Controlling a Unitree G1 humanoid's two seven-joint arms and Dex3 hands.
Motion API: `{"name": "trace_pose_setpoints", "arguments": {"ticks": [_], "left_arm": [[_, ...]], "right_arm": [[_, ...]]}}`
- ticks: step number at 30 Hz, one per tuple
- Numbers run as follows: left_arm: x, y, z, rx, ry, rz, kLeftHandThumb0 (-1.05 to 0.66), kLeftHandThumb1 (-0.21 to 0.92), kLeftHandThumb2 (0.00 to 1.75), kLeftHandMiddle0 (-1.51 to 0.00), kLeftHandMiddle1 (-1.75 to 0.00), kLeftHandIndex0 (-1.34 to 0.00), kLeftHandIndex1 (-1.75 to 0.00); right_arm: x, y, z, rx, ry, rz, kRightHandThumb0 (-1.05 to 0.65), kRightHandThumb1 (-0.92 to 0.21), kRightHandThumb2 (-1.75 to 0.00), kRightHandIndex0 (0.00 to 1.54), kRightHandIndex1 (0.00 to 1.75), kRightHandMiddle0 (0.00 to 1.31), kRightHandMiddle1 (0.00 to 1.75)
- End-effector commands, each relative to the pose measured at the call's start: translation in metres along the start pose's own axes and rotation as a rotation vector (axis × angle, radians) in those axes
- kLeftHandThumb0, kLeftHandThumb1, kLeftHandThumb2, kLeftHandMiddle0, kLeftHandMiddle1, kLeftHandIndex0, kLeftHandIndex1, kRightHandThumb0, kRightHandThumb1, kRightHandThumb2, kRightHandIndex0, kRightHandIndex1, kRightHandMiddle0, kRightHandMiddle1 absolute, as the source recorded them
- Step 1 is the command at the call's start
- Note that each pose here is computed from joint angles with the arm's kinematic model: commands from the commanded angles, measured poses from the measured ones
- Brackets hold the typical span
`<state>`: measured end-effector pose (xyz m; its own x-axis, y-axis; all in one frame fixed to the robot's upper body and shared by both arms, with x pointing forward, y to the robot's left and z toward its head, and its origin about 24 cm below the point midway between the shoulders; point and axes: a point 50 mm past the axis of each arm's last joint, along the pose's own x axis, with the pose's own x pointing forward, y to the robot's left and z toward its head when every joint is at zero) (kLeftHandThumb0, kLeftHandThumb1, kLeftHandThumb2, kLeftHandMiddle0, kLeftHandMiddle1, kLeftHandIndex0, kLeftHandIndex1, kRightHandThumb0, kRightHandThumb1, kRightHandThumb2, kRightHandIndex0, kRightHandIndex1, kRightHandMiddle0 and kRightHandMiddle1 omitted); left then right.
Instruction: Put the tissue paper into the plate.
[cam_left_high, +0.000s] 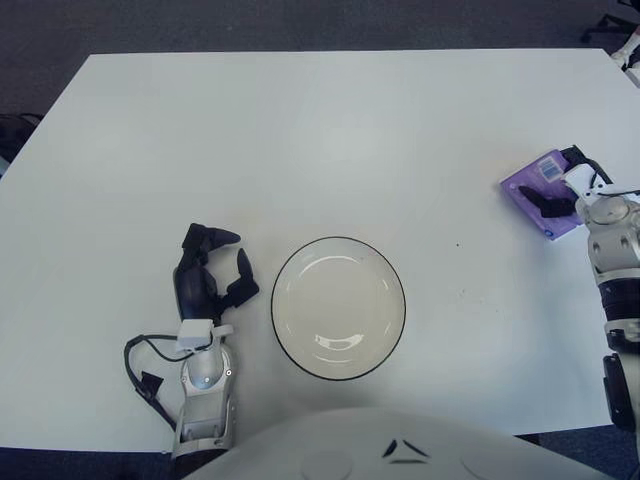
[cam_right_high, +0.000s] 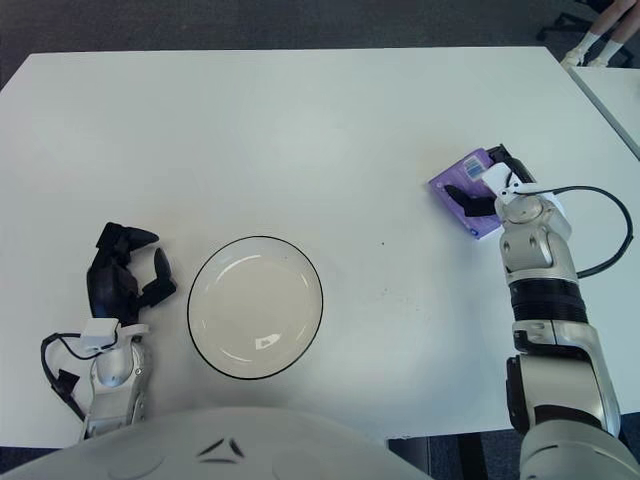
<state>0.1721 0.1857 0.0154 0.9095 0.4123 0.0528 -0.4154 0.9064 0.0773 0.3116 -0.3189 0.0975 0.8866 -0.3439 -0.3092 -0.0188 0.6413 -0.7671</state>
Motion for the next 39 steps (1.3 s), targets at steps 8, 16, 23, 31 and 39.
{"name": "trace_pose_setpoints", "arguments": {"ticks": [8, 16, 23, 31, 39], "left_arm": [[-0.013, 0.006, -0.018, 0.036, 0.115, 0.011, -0.47, 0.36, 1.28, -1.08, -1.75, -0.58, -1.75], [-0.013, 0.006, -0.018, 0.035, 0.119, 0.017, -0.47, 0.36, 1.27, -1.08, -1.75, -0.57, -1.75], [-0.013, 0.006, -0.017, 0.038, 0.108, 0.014, -0.46, 0.37, 1.27, -1.08, -1.75, -0.57, -1.75], [-0.012, 0.005, -0.017, 0.039, 0.102, 0.008, -0.47, 0.36, 1.28, -1.09, -1.75, -0.58, -1.75], [-0.012, 0.004, -0.017, 0.040, 0.101, 0.010, -0.47, 0.35, 1.29, -1.11, -1.75, -0.58, -1.75]], "right_arm": [[-0.009, 0.086, -0.051, 0.062, 0.175, 0.287, 0.00, -0.11, -1.55, 0.79, 1.71, 0.53, 1.73], [-0.009, 0.086, -0.049, 0.113, 0.149, 0.251, 0.00, -0.06, -1.58, 0.86, 1.64, 0.56, 1.75], [-0.012, 0.083, -0.045, 0.115, 0.041, 0.201, 0.00, -0.02, -1.62, 0.89, 1.63, 0.59, 1.75], [-0.020, 0.077, -0.033, 0.086, -0.092, 0.147, 0.00, 0.01, -1.65, 0.90, 1.64, 0.62, 1.75], [-0.032, 0.061, 0.000, 0.099, -0.282, 0.044, 0.00, 0.02, -1.67, 0.91, 1.64, 0.63, 1.75]]}}
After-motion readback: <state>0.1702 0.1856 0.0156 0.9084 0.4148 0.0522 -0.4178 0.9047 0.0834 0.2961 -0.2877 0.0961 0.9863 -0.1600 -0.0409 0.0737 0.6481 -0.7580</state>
